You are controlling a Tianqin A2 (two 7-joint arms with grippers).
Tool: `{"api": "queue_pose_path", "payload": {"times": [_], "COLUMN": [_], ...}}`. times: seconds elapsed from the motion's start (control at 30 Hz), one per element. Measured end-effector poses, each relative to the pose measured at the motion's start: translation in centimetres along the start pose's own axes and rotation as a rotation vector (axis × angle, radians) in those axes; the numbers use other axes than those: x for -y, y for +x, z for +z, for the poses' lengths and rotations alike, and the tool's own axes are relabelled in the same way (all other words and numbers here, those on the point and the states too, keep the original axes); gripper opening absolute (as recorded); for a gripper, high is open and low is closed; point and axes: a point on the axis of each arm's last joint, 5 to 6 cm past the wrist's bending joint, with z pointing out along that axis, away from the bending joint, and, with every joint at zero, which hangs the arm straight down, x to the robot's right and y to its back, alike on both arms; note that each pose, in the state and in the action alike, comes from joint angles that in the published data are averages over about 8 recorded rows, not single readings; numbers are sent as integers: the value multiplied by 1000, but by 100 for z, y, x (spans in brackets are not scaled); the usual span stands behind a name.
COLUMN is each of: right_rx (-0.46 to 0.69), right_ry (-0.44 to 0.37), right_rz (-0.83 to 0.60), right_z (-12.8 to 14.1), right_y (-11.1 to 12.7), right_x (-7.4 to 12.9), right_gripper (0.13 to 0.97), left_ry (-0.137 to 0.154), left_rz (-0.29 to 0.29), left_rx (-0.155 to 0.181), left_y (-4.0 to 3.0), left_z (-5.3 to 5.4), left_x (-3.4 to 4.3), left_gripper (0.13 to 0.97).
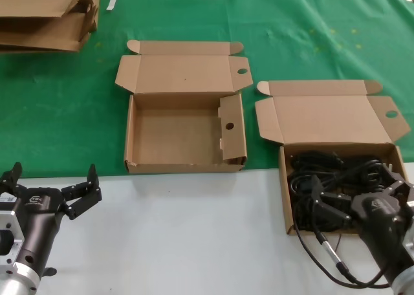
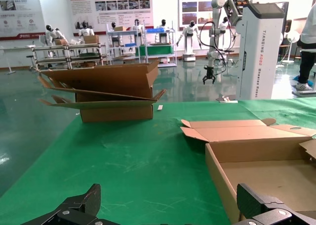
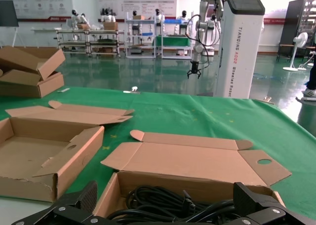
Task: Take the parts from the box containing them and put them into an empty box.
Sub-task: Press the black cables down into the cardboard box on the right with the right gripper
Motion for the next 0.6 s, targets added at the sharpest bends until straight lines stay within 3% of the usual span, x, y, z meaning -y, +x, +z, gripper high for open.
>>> {"api": "queue_pose_path", "payload": {"times": [0.6], "right_rx": [0], "right_ry": [0], "right_rz": [0], "right_z": [0], "right_y": [0], "right_x": [0], "right_gripper": [966], "left_ry": [0], "left_rz": [-1], "left_rx": [0], "left_y": [0], "left_z": [0], "left_x": [0], "left_gripper": [966]}}
